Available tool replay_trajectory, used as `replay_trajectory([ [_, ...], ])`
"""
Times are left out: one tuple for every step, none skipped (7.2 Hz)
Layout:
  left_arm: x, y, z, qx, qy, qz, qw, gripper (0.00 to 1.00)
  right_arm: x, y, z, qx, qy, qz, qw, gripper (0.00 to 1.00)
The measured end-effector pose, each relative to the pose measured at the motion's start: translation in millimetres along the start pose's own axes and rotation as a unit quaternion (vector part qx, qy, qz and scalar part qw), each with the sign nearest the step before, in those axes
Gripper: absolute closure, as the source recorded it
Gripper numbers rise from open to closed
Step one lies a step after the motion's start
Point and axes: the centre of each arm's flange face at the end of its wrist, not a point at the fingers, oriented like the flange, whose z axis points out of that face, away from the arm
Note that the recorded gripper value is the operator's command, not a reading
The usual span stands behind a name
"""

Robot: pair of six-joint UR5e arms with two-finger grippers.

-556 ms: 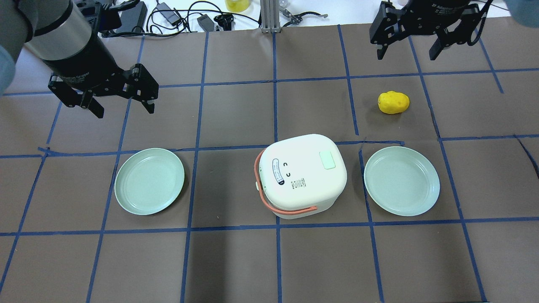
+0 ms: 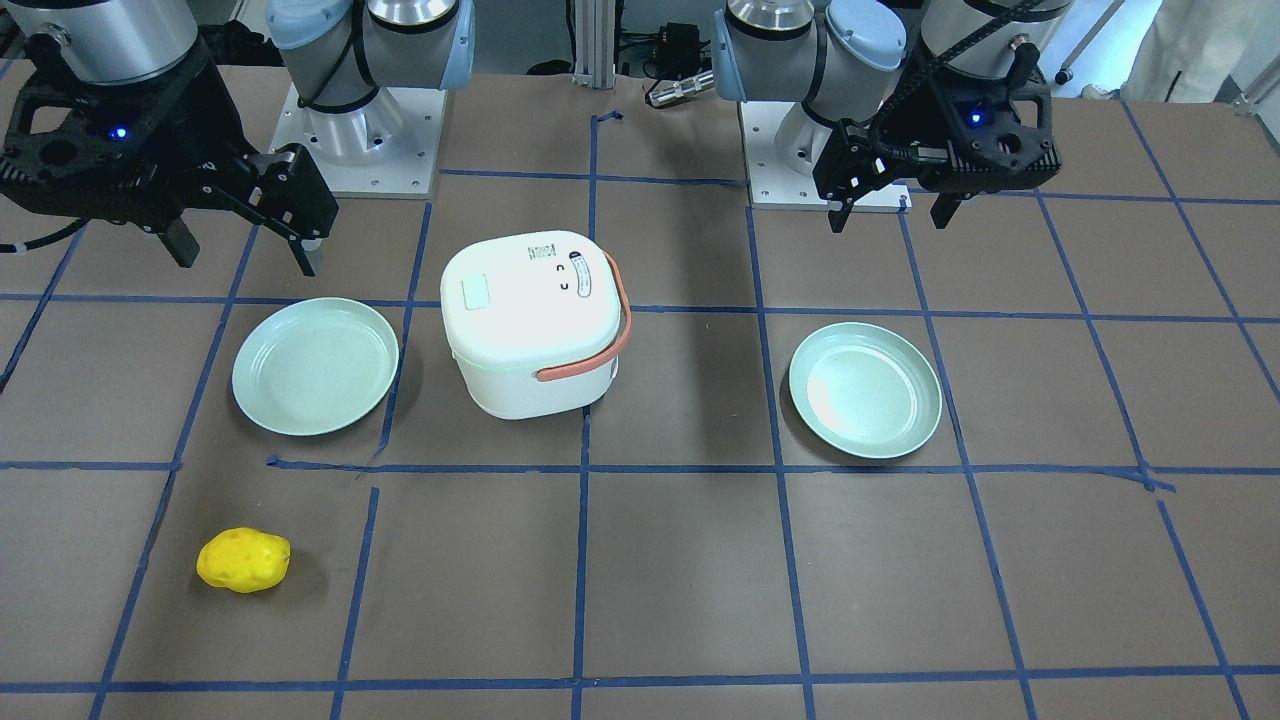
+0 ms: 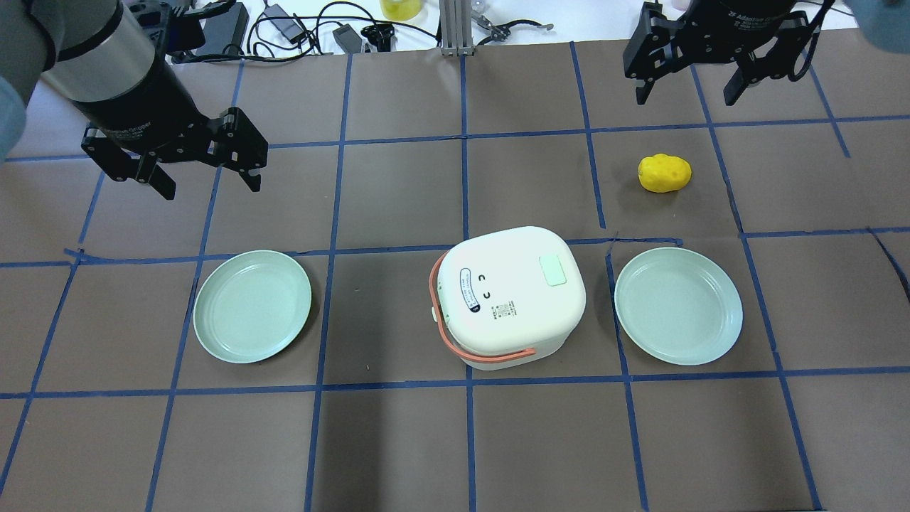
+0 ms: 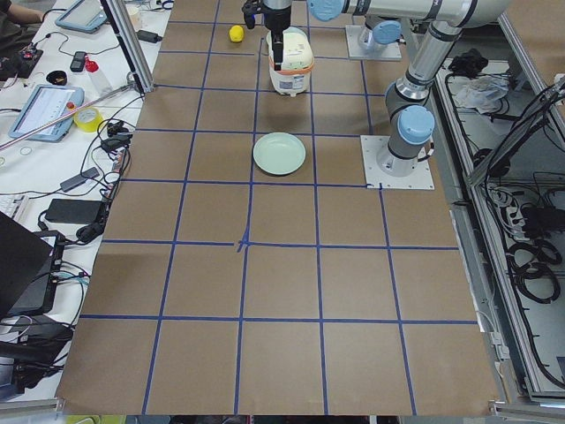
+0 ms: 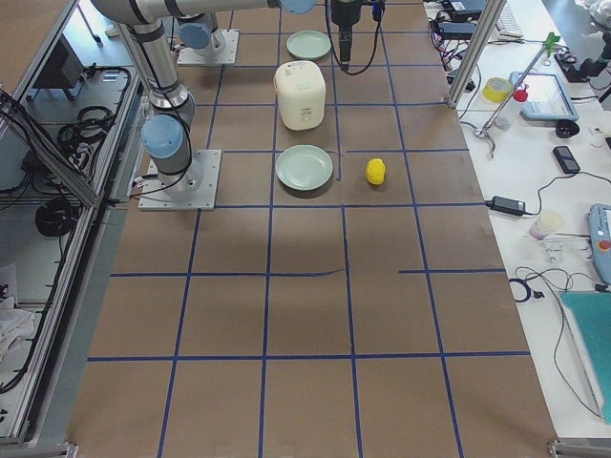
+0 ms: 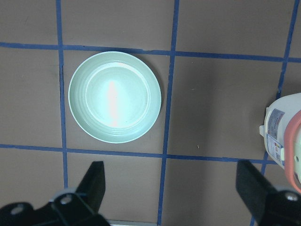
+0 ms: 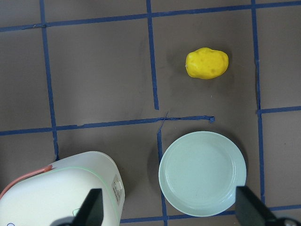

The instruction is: Press rice cooker button

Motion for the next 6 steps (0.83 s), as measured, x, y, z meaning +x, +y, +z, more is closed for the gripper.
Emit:
replay_trajectory([
  [0.0, 0.0, 0.0, 0.000, 0.000, 0.000, 1.0000, 0.00, 0.0, 0.2, -0.2, 0.000, 0.000, 0.001, 1.0000, 0.00],
  [0.0, 0.0, 0.0, 0.000, 0.000, 0.000, 1.0000, 0.00, 0.0, 0.4, -0.6, 0.000, 0.000, 0.001, 1.0000, 0.00],
  [0.0, 0.0, 0.0, 0.000, 0.000, 0.000, 1.0000, 0.00, 0.1, 0.3, -1.3, 0.001, 0.001, 0.002, 1.0000, 0.00],
  [0.0, 0.0, 0.0, 0.000, 0.000, 0.001, 1.0000, 0.00, 0.2, 0.2, -1.8, 0.002, 0.001, 0.003, 1.0000, 0.00],
  [0.0, 0.0, 0.0, 0.000, 0.000, 0.001, 1.0000, 0.00, 0.3, 0.2, -2.0, 0.002, 0.000, 0.004, 1.0000, 0.00],
  [0.0, 0.0, 0.0, 0.000, 0.000, 0.000, 1.0000, 0.00, 0.0, -0.8, -1.6, 0.006, 0.000, 0.005, 1.0000, 0.00],
])
